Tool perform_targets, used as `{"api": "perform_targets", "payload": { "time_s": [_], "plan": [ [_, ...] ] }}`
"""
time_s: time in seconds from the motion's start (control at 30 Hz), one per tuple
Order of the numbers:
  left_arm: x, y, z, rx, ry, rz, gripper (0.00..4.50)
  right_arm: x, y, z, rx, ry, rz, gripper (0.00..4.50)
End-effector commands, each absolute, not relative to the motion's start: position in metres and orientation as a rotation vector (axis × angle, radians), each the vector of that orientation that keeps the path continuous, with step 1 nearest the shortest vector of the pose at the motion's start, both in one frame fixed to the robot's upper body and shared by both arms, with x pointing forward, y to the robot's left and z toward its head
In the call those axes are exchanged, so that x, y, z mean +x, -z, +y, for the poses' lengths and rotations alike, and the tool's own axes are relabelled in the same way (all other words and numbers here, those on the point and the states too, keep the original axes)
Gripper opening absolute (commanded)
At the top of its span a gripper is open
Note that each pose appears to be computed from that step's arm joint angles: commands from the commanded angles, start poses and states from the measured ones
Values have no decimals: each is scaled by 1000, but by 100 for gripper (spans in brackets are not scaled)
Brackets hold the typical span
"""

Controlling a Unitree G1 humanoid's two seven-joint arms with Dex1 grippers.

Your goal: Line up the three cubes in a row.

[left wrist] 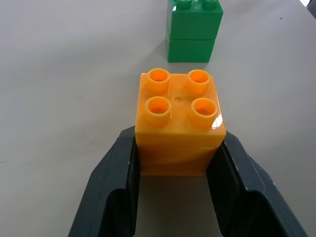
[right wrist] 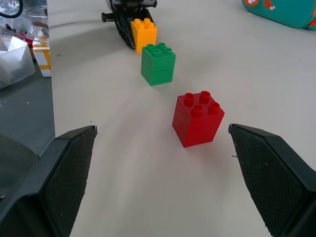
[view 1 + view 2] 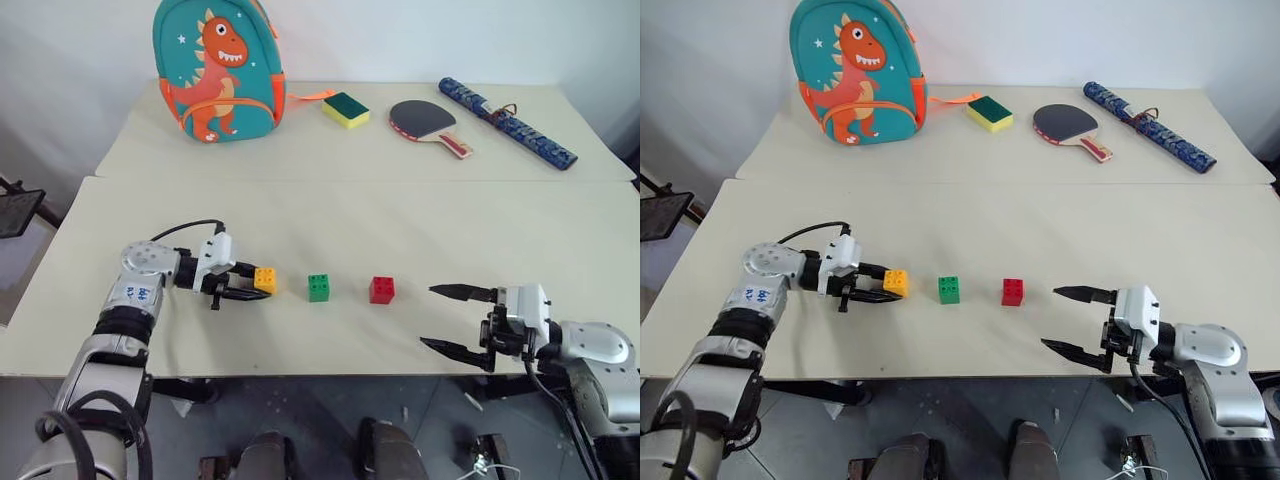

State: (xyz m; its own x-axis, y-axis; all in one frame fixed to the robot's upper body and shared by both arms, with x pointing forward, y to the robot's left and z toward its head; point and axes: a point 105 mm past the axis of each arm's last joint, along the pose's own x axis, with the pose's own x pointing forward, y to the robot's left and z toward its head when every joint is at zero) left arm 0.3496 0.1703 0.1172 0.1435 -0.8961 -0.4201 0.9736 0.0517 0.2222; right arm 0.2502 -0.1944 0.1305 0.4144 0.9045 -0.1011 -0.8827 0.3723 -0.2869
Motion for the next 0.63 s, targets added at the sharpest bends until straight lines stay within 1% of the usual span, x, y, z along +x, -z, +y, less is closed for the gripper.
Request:
{"api": "perform_targets", "payload": {
  "time_s": [0.03, 0.07, 0.1, 0.17, 0.23, 0.3, 0.43, 0.47, 0.53, 0.63],
  "plan": [
    [344, -114, 175, 491, 1474, 231, 185, 249, -143, -199, -344, -1123, -122, 450],
    [344, -115, 176, 500, 1468, 224, 223, 250, -144, -199, -344, -1120, -125, 450],
    [344, -116, 177, 506, 1463, 219, 250, 251, -144, -199, -345, -1118, -127, 450],
    [342, -128, 182, 500, 1458, 159, 312, 253, -147, -199, -347, -1116, -136, 450],
    [342, -146, 193, 501, 1389, 66, 376, 257, -153, -200, -350, -1112, -152, 450],
    [334, -165, 215, 454, 1303, 14, 376, 263, -163, -203, -357, -1111, -168, 450],
    [317, -181, 233, 417, 1237, -1, 376, 268, -175, -207, -379, -1135, -170, 450],
    [308, -189, 242, 431, 1209, -11, 376, 268, -179, -208, -395, -1164, -150, 450],
    [297, -198, 253, 481, 1162, -2, 376, 267, -182, -209, -417, -1216, -108, 450],
    [290, -201, 256, 492, 1139, 18, 376, 267, -180, -209, -432, -1255, -76, 450]
  ]
}}
